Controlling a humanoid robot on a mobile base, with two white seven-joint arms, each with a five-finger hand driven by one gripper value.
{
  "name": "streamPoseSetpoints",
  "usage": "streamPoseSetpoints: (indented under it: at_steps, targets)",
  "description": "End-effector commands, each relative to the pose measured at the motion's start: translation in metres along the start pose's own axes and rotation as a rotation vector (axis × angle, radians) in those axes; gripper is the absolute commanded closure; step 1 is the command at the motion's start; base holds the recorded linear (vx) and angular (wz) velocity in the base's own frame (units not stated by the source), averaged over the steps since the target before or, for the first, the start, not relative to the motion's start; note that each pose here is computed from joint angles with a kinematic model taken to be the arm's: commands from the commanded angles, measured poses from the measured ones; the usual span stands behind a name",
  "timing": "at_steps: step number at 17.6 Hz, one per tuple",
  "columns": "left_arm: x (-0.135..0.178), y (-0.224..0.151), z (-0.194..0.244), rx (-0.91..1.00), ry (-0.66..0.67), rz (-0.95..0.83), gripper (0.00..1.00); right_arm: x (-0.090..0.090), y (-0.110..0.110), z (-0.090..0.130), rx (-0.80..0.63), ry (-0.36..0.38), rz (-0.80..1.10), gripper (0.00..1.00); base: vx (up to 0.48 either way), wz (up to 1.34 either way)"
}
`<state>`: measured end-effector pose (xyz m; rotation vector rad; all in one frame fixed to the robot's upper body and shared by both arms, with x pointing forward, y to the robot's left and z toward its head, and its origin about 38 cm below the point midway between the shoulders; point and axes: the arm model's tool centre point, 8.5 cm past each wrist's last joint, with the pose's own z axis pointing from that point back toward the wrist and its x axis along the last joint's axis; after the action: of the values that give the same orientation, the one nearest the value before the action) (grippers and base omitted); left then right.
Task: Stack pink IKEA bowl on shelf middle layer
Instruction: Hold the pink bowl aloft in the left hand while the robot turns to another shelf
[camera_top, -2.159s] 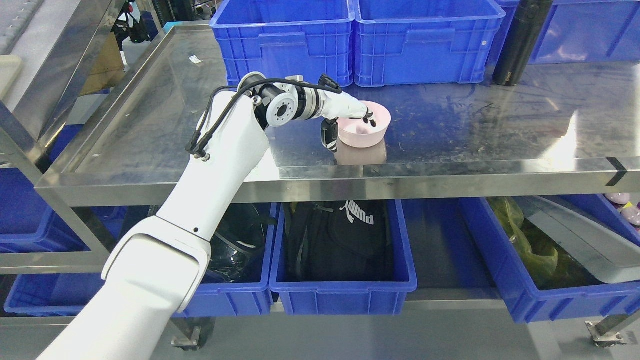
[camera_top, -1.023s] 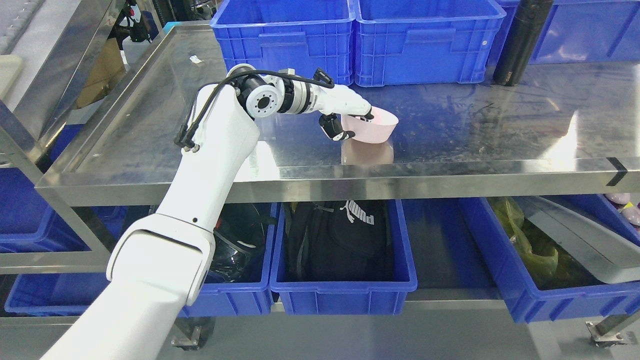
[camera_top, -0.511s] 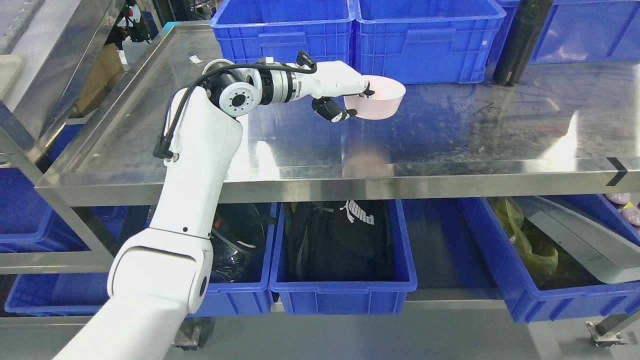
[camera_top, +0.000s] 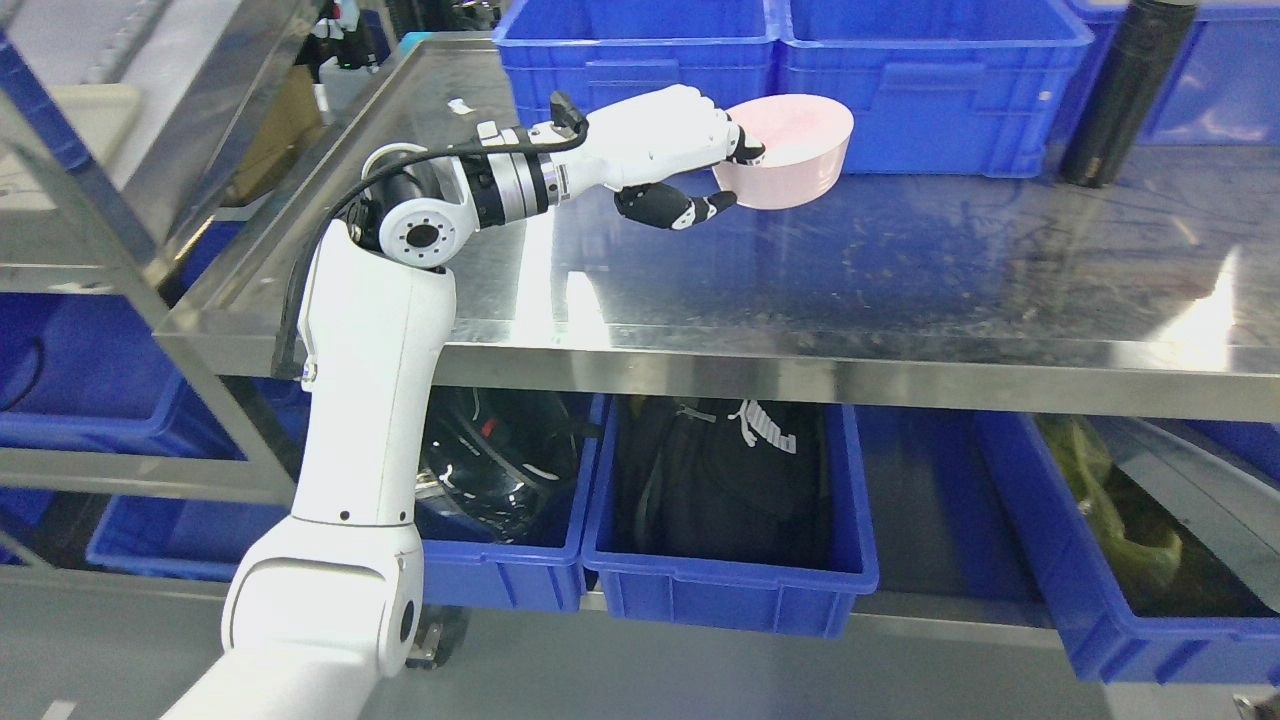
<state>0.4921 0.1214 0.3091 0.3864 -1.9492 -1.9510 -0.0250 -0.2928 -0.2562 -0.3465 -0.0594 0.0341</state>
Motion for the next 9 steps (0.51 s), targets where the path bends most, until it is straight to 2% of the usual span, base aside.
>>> streamPoseSetpoints:
  at_steps: [1, 6, 9]
  targets:
    - [0.040, 0.007, 0.027, 0.124, -0.038, -0.087, 0.99, 0.006, -0.011, -0.003, -0.017, -0.019, 0.001, 0.00, -0.018, 0.52]
    - [0.072, -0.017, 0.006, 0.071, -0.141, -0.079, 0.99, 0.006, -0.011, -0.003, -0.017, -0.019, 0.001, 0.00, -0.004, 0.92]
    - [0.075, -0.015, 0.005, 0.092, -0.151, -0.081, 0.98, 0.006, -0.011, -0.003, -0.017, -0.019, 0.003, 0.00, 0.009, 1.23]
